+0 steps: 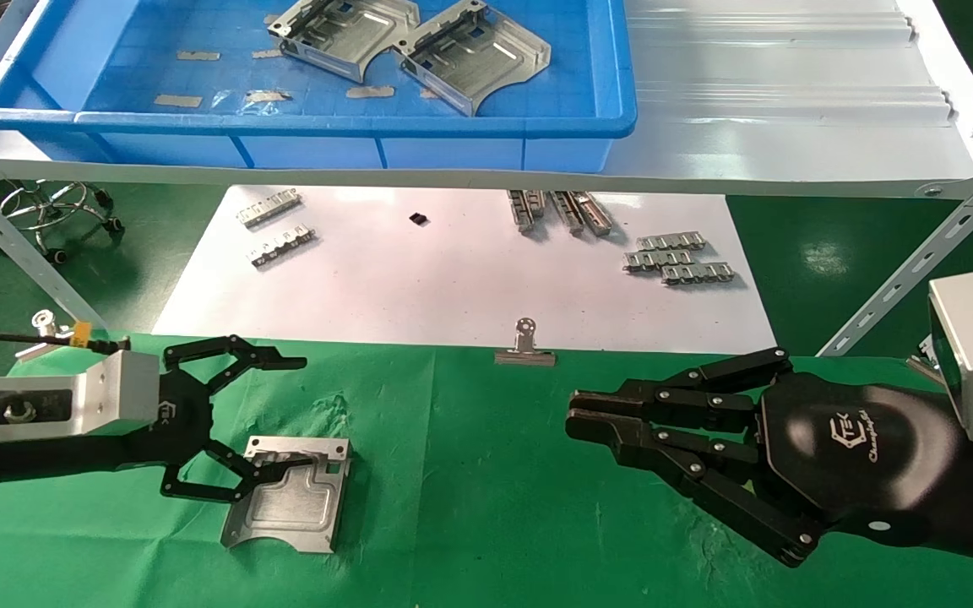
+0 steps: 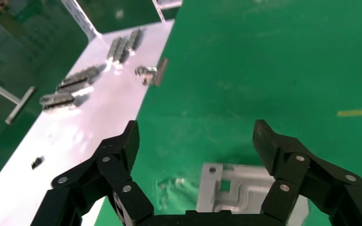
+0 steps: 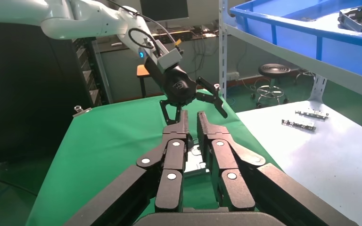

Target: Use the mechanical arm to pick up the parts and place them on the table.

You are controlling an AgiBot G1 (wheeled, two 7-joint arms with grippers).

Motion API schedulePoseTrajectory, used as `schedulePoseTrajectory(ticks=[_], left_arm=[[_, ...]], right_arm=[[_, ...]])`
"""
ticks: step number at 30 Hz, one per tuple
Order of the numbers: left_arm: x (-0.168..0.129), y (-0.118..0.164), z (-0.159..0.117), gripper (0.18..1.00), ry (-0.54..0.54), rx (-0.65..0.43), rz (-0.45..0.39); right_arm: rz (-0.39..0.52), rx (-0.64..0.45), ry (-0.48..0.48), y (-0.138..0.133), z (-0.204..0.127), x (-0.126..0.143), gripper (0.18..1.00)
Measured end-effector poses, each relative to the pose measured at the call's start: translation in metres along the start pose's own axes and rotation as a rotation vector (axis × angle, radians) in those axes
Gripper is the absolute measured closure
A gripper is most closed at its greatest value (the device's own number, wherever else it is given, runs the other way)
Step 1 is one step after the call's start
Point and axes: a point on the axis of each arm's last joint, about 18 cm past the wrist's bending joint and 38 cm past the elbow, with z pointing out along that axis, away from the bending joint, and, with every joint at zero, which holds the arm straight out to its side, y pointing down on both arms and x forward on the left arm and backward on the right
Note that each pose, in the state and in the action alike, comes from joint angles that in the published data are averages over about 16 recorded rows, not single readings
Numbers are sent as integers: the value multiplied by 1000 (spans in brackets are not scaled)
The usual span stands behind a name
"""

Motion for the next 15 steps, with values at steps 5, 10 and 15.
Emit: schedulePoseTrajectory(ticks=[5,10,15], left_arm=[[3,-10,2,297,-8,48,-42],[6,-22,3,241,-12,94,-83],[9,-34,2,207,-13,138,-123]], right_arm=[[0,0,0,0,0,0,909],[0,0,0,0,0,0,849],[0,0,0,0,0,0,767]])
